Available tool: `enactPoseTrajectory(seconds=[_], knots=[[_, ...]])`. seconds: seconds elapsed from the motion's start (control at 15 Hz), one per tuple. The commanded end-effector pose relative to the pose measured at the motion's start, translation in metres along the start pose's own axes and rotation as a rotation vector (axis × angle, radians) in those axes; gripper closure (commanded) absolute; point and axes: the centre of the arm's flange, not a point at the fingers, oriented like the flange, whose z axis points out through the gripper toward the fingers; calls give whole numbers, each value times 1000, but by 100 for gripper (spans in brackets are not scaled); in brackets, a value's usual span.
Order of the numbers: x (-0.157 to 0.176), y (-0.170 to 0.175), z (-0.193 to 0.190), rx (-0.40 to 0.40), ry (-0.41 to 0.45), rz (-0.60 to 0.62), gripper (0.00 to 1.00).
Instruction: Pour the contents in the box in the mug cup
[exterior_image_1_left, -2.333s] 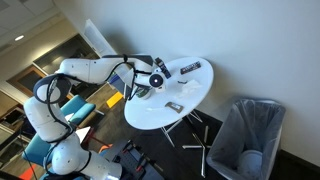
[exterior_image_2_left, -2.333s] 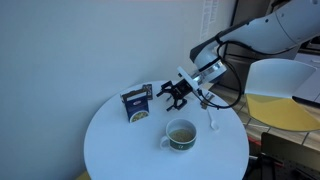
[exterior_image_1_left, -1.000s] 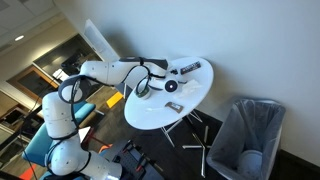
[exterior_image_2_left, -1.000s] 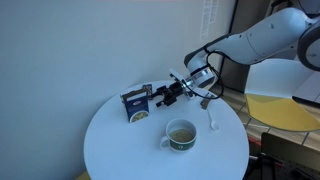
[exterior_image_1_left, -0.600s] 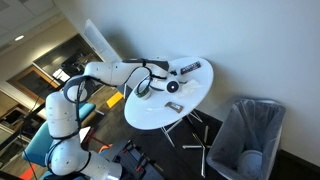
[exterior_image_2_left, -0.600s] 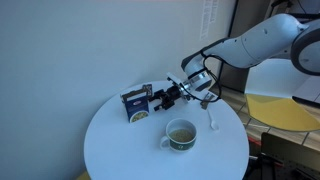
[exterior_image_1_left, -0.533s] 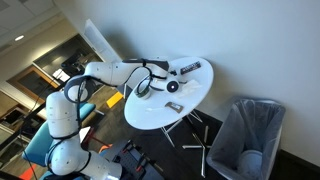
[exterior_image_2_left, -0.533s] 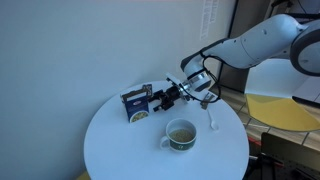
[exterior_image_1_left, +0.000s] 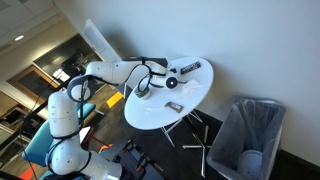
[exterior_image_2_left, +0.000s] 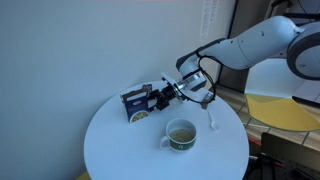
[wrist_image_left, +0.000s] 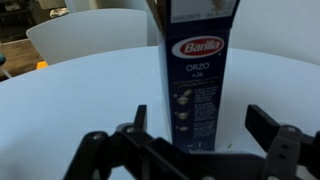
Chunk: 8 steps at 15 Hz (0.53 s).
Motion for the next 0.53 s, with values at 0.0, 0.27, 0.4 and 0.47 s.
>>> enactPoseTrajectory(seconds=[0.0,0.27,0.4,0.47], knots=[[-12,-11,13,13,48,36,0],[-11,-13,22,16,129,73,0],[-10,-13,26,7,150,80,0],[-10,-13,28,1,153,77,0]])
